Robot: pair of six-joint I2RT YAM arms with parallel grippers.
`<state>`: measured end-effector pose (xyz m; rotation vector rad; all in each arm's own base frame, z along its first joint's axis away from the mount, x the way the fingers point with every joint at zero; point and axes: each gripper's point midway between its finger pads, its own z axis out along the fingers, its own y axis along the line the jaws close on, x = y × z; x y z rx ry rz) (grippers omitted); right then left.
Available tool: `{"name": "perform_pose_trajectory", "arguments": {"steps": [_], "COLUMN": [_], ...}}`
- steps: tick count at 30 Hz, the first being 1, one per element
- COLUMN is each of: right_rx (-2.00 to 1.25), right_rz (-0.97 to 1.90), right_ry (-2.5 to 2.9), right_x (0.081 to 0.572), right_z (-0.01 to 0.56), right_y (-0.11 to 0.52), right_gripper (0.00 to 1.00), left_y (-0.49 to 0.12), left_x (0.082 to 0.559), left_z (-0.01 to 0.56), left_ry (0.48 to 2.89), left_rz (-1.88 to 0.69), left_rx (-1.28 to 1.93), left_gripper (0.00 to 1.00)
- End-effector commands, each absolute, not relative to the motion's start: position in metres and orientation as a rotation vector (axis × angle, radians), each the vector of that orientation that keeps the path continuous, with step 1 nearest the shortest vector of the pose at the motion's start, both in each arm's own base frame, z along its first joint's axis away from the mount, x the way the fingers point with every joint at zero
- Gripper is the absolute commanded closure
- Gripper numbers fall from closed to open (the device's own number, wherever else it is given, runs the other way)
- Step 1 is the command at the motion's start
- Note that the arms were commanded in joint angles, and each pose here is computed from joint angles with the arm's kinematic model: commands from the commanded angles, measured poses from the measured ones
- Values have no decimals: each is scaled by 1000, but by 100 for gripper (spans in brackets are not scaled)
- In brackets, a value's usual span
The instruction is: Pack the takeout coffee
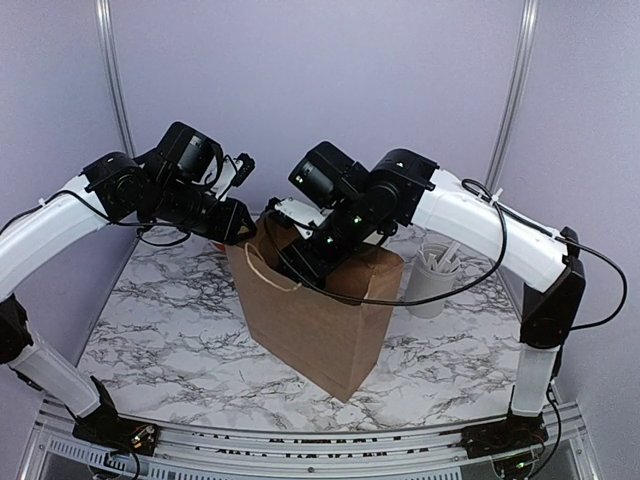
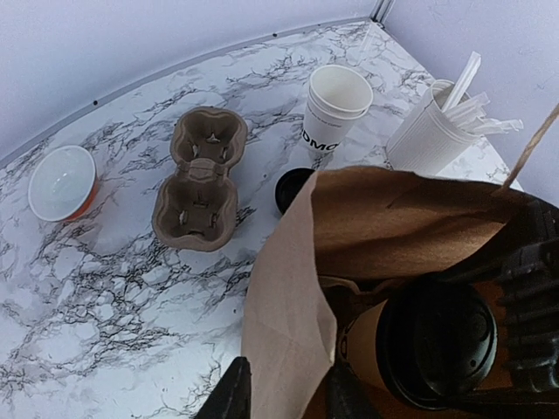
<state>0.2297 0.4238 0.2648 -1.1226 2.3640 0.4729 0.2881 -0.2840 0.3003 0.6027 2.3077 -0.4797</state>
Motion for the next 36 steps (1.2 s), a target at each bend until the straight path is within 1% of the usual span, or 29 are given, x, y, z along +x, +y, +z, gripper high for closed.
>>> {"name": "perform_pose_trajectory", "arguments": {"steps": [1,5,12,36], "right_rx": [-1100,-1108,-1143,-1211], "right_rz": [463,445,391,205], "right_ry": [2358,2384,2442,2590], "right_x": [222,218,210,202], "right_z": [280,275,256,184], "right_y": [409,402,386,356], "right_gripper": [50,50,50,50], "left_y": [-280,-281,-281,-280], "left_x": [288,288,289,289], "left_z": [308,308,309,309], "left_ry": [2302,2303,2299,2298], "left_rz": [-472,-473,-472,-469], "left_rx": [608,604,610,605], "left_gripper": [75,79,82,83]}}
